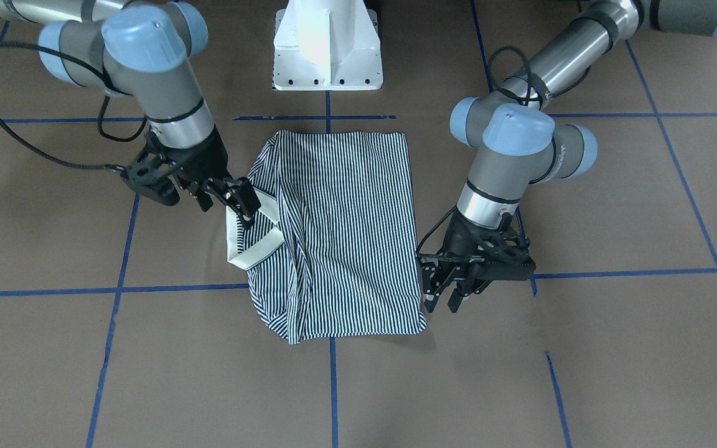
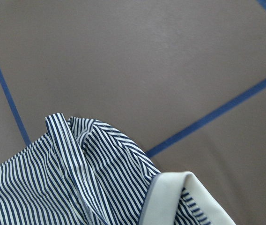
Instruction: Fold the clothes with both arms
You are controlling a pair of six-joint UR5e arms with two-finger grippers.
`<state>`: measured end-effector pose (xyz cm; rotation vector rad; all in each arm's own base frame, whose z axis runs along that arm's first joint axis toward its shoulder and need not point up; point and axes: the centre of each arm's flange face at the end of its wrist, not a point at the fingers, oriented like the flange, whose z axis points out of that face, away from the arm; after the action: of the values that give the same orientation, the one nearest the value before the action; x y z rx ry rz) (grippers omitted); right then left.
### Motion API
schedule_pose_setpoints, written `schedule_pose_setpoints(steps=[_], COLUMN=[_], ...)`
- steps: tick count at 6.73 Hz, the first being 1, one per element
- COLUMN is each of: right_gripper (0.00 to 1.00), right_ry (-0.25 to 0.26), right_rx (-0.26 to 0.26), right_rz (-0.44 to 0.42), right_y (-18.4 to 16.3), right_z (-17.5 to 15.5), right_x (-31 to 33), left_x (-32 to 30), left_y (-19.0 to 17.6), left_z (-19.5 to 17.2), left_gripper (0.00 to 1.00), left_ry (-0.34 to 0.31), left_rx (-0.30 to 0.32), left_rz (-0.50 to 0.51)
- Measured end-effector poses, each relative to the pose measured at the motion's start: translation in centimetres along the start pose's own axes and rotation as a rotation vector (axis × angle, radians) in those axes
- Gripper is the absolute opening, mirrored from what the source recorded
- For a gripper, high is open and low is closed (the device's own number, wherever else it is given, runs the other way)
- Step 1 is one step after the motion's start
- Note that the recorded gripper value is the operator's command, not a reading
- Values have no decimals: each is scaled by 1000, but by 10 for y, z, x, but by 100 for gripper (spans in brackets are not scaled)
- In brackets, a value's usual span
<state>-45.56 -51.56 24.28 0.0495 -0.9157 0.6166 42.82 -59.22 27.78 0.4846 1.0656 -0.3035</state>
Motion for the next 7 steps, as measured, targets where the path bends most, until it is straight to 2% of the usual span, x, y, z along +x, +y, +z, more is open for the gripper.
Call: schedule_pose_setpoints(steps=[1,3,5,7], right_gripper=[100,100,100,100], right_ry=[33,107,162,174], right_rx=[22,52,20,-9], right_rz=[-72,-238,-413,-479], right_y=[-8,-17,1,27], right_z=[36,81,110,124], right_x=[-37,-96,-108,-106], left_x=[-17,-45,-56,-57], left_y=[8,16,21,22], left_z=[-24,-42,-50,-52], left_gripper=[49,49,49,49], left_ry=[21,15,11,12], left_rx=[-13,-19,-20,-20], left_rz=[1,1,1,1])
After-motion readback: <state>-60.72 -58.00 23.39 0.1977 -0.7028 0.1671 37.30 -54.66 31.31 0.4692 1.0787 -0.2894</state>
